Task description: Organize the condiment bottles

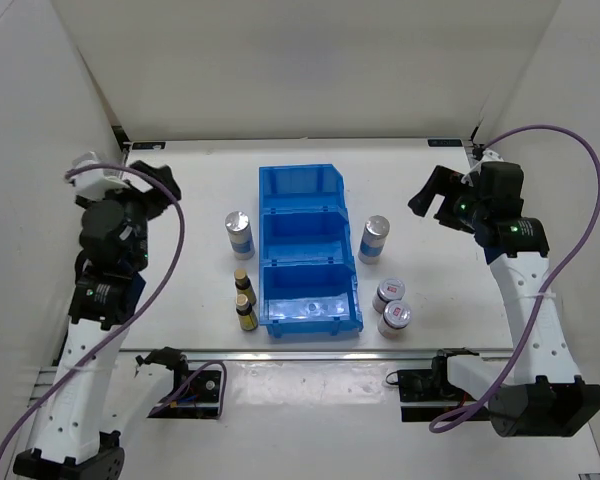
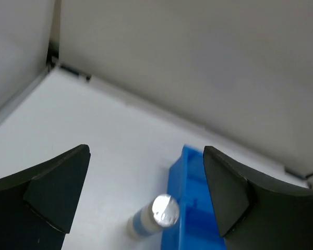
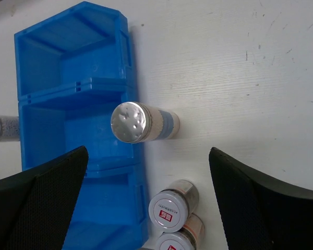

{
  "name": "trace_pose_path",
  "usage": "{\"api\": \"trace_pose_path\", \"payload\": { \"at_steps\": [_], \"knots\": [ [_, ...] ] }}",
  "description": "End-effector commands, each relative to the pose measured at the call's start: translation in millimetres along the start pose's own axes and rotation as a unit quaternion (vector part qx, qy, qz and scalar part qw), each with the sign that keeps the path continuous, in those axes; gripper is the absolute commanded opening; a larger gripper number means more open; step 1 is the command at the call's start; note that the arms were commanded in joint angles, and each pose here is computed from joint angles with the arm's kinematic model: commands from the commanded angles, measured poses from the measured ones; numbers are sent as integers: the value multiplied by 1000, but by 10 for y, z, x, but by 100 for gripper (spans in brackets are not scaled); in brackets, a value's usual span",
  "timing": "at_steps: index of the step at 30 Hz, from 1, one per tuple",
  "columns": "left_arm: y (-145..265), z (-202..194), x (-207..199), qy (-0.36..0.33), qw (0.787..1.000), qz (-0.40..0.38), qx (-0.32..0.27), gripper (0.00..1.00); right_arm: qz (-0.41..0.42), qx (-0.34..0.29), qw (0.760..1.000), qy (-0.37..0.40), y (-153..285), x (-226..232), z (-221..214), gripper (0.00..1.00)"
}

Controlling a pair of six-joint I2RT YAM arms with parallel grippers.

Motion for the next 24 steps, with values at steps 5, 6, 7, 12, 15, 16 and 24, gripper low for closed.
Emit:
{"api": "trace_pose_path", "payload": {
  "at_steps": [5, 6, 7, 12, 15, 16, 24],
  "knots": [
    [120, -1349, 40, -32, 984, -47, 168, 100, -8, 4, 999, -31, -2, 19, 12, 100],
    [124, -1373, -4, -29, 985, -59, 162, 100, 6, 13, 1000, -16, -8, 57, 7, 100],
    [151, -1477, 2, -32, 983, -62, 169, 100, 50, 31, 998, -5, -24, 170, -55, 100],
    [203, -1484, -248, -46, 976, -119, 176, 100, 12, 40, 999, 18, -243, 115, -191, 100],
    [290, -1440, -322, -38, 975, -147, 162, 100, -52, 84, 995, 35, -425, 31, -355, 100],
    [314, -1390, -314, -38, 977, -150, 149, 100, -80, 73, 993, 46, -467, -27, -349, 100],
    [416, -1406, -379, -19, 973, -175, 146, 100, -102, 93, 983, 123, -755, 154, -535, 100]
  ]
}}
Point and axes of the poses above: each gripper's point midway between its finger pads, its own y axis back along the fingers, its own x axis along the line the jaws close on, z = x × y, the point moved 2 cm from there along y, back along the fingers, and after that the axes turned 10 degrees about -y, right-handed, at the moved point
